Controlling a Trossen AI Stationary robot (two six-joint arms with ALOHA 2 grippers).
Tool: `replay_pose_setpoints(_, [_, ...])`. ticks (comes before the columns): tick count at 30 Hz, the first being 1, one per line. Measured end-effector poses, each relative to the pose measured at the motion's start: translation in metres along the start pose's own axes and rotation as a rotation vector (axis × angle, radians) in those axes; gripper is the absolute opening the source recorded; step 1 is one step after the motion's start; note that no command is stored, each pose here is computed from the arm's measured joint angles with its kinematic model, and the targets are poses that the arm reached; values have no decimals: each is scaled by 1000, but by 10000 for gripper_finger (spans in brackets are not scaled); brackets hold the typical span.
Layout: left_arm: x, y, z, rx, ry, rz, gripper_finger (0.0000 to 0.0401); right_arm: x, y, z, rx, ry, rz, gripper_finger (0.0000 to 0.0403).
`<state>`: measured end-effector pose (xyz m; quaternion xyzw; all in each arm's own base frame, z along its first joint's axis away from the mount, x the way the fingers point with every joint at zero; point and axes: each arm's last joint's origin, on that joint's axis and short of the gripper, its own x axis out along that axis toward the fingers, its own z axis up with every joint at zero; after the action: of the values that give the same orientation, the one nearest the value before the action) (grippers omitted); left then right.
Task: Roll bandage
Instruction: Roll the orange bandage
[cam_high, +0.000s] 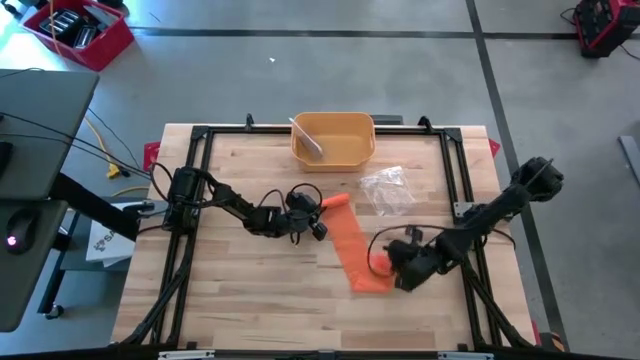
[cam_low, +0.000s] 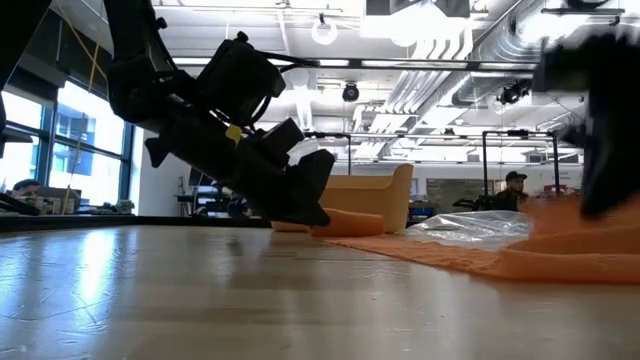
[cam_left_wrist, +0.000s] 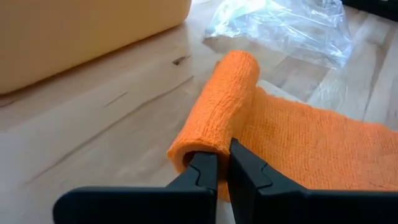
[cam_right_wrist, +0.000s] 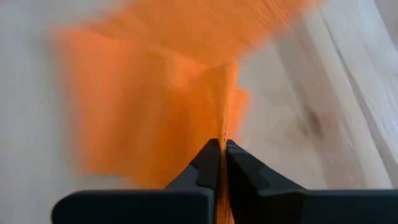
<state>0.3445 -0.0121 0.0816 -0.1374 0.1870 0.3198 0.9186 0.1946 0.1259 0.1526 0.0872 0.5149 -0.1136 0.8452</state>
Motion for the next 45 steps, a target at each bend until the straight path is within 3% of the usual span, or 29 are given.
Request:
replay_pose_setpoints(8, [-2, -4, 1, 67, -19, -19, 9, -87, 76, 23, -261, -187, 230, 2])
replay_pose_setpoints(18, [-18, -24, -10, 70, 1, -117, 10, -145, 159, -10, -426, -266, 515, 1])
replay_pose_setpoints(26, [-24, -30, -13, 70, -2, -128, 10, -225, 224, -21, -589, -452, 684, 0])
replay_pose_setpoints(31, [-28, -34, -16, 70, -5, -133, 9, -270, 235, -10, -706, -625, 559, 0])
replay_pose_setpoints(34, [-36, -42, -20, 91, -3, -164, 5, -293, 226, 7, -683, -738, 409, 0])
replay_pose_setpoints(40, [-61, -73, -27, 171, -23, -276, 3, -319, 186, 57, -572, -820, 118, 0])
replay_pose_setpoints(45, [-86, -104, -29, 226, -50, -378, 2, -319, 139, 105, -486, -803, 5, 0])
